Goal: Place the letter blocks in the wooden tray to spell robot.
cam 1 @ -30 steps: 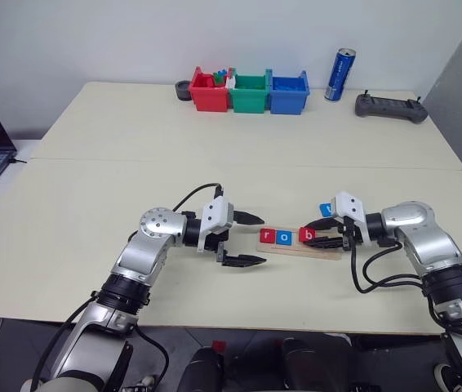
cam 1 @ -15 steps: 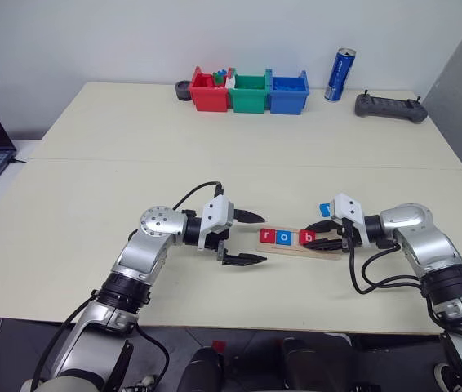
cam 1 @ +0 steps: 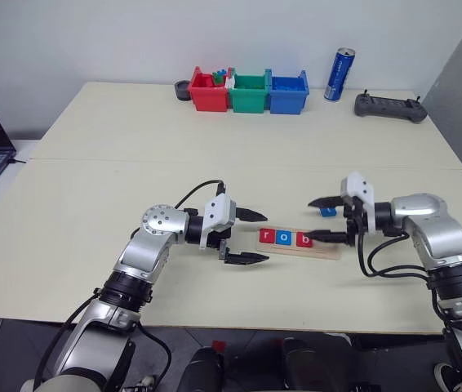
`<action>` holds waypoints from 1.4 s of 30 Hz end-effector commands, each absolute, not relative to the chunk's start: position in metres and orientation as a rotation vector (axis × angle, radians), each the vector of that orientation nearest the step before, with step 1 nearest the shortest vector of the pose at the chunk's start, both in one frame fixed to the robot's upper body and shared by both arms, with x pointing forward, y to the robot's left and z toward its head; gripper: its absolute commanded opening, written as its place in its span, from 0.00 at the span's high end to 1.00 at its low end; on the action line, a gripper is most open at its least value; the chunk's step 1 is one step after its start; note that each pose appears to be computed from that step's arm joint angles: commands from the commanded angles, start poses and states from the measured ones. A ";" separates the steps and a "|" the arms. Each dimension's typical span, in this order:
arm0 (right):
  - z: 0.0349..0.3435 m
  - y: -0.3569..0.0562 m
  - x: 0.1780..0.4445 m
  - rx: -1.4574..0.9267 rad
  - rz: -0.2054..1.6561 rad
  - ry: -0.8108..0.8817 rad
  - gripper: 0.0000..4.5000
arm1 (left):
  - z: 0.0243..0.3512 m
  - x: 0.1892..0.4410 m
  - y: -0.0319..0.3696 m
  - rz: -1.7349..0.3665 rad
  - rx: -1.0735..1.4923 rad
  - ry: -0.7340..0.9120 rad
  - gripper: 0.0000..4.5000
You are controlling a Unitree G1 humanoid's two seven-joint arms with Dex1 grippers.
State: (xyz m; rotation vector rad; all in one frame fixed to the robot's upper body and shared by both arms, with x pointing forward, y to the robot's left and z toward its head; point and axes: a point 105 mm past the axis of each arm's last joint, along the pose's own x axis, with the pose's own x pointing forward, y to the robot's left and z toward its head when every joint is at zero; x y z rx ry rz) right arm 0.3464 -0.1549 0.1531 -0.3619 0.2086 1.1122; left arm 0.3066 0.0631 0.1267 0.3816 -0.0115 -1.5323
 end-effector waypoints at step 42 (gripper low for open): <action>0.092 -0.326 0.334 0.154 -0.493 0.225 0.00 | 0.137 0.303 0.048 -1.592 0.390 -0.081 0.00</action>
